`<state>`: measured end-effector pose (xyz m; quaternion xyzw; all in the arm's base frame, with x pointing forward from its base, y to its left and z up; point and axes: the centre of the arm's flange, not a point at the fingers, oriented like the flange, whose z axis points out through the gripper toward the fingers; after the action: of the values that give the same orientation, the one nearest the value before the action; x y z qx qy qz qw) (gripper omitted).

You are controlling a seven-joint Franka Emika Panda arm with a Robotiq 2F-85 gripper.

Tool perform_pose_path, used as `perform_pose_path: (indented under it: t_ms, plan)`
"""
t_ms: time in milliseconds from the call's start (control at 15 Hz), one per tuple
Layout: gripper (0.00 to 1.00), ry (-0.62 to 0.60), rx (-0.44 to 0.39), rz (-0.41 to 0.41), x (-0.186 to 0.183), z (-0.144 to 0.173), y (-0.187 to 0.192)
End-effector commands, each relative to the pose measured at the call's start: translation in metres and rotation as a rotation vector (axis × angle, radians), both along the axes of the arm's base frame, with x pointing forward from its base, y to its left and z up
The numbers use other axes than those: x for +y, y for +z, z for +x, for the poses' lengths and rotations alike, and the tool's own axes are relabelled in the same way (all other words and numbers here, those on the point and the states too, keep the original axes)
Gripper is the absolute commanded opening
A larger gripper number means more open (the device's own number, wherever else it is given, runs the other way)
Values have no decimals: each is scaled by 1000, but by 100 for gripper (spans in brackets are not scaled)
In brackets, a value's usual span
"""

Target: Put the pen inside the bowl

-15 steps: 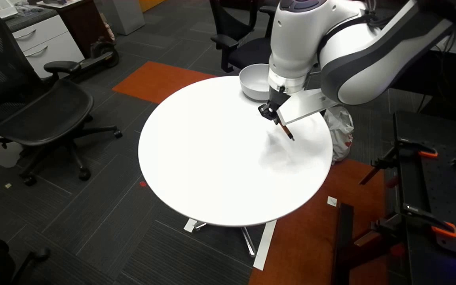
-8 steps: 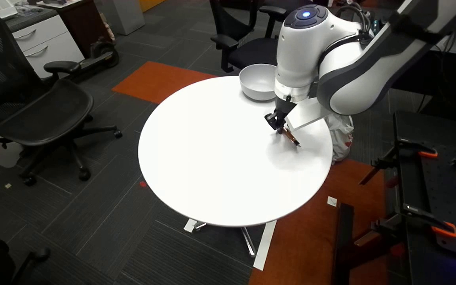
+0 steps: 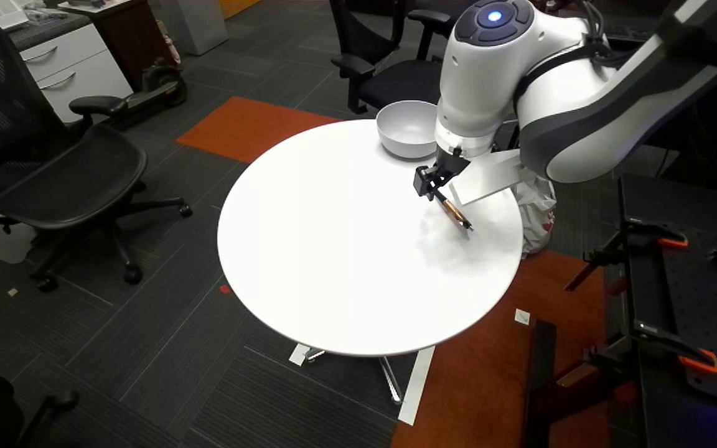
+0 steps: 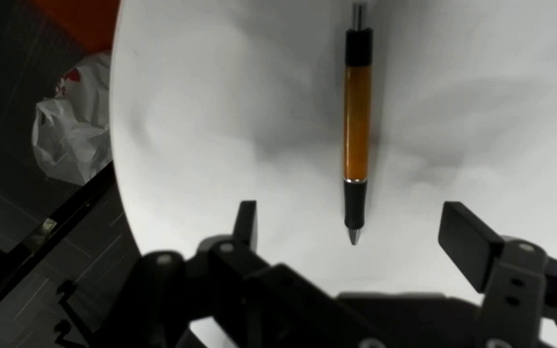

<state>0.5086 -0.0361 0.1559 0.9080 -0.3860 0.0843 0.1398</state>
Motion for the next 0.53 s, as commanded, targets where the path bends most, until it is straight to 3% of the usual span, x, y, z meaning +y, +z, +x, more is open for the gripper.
perform_pose_path:
  t_ms: [0,467]
  plan:
    - [100,-50,-37,-50,13,-28,38]
    - [100,-100,-91,-131,13,-31,72]
